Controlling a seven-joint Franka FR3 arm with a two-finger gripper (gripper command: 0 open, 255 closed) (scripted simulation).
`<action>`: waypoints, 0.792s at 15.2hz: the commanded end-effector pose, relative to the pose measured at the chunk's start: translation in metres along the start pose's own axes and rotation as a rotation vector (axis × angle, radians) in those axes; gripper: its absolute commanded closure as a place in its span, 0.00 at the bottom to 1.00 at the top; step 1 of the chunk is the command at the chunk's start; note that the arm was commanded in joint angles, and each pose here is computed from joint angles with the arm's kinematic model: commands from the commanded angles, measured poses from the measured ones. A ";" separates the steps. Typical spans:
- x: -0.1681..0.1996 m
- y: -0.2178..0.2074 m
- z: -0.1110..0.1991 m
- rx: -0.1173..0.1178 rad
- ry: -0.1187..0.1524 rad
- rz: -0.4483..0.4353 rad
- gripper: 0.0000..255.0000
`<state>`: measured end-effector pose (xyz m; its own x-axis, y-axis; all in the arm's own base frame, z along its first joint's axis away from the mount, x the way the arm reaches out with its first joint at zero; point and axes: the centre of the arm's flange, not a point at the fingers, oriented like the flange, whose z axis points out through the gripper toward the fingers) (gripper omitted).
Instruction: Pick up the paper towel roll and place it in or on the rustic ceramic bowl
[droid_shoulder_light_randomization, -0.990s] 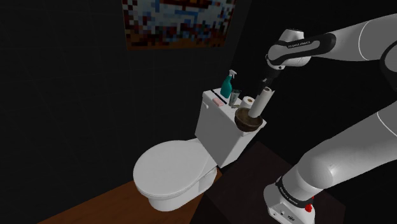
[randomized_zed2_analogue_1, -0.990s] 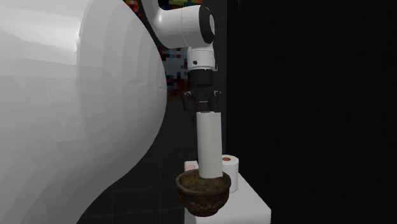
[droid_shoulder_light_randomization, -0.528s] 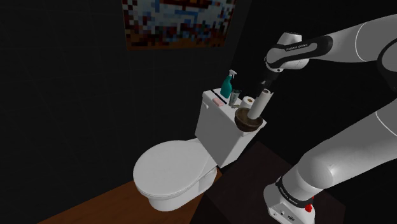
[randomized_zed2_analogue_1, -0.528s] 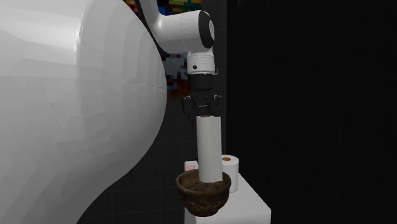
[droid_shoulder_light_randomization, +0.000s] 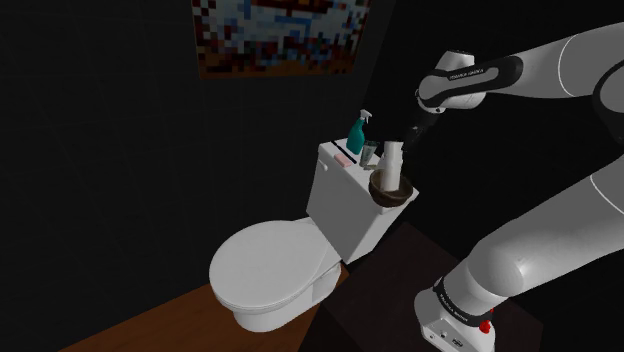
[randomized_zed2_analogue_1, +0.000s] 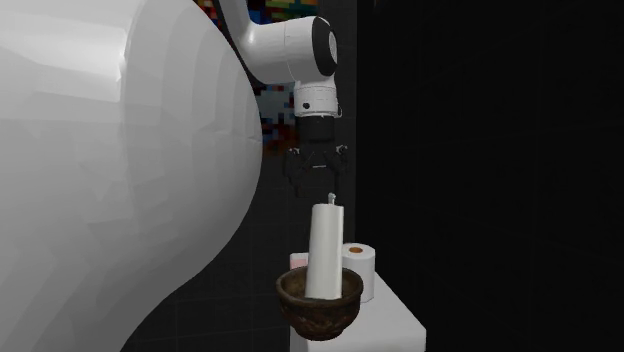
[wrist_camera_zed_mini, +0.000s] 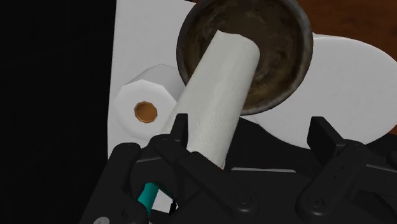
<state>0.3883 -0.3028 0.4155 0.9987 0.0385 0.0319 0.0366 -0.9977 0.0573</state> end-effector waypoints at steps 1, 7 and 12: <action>0.000 0.000 -0.013 0.000 0.000 0.000 0.00; 0.000 0.000 -0.050 0.000 0.000 0.000 0.00; 0.000 0.000 -0.050 0.000 0.000 0.000 0.00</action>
<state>0.3866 -0.3000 0.4653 0.9987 0.0385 0.0320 0.0366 -0.9977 0.0573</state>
